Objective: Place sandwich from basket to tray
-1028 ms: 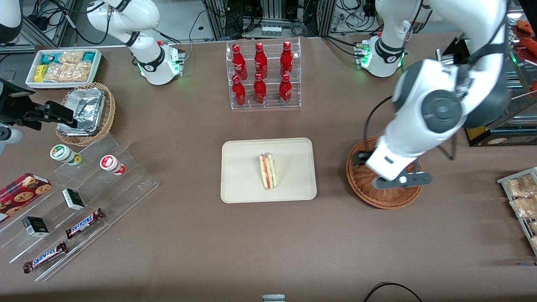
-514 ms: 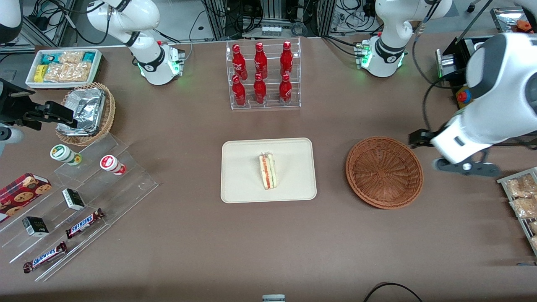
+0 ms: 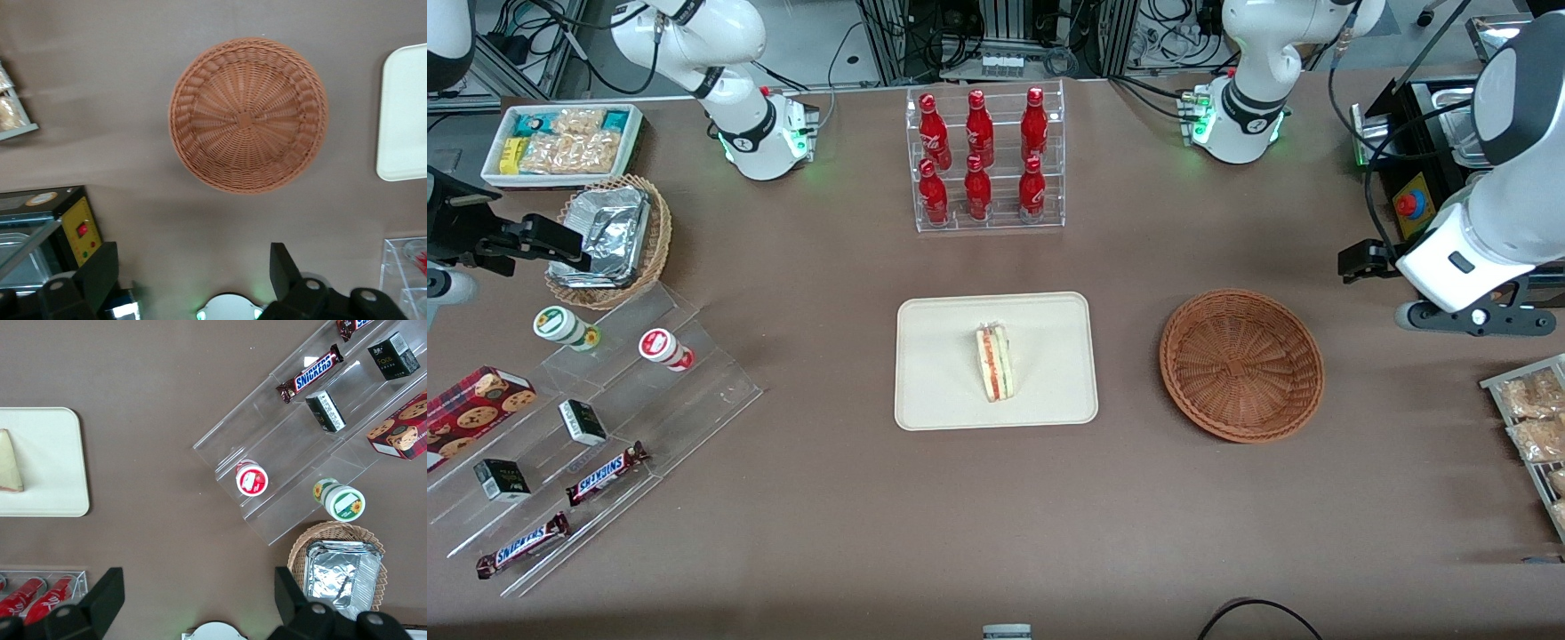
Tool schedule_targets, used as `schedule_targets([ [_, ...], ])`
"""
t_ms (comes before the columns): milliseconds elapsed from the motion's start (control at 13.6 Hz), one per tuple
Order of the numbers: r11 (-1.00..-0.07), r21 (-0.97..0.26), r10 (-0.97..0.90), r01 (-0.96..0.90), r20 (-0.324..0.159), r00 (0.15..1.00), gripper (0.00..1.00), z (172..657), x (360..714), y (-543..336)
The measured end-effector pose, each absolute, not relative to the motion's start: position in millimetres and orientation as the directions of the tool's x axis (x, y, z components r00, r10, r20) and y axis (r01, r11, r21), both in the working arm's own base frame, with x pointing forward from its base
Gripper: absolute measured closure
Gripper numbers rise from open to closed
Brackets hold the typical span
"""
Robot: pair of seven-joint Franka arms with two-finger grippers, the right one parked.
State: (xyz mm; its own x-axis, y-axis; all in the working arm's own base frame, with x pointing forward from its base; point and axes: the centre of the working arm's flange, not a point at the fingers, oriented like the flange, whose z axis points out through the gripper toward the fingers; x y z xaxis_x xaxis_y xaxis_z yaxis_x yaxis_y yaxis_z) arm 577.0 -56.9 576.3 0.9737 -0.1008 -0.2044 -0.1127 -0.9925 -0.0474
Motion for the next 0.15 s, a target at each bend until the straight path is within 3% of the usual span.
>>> schedule_targets([
  [147, -0.997, -0.009, -0.070, -0.073, -0.198, 0.978, 0.00, 580.1, 576.6, -41.1],
])
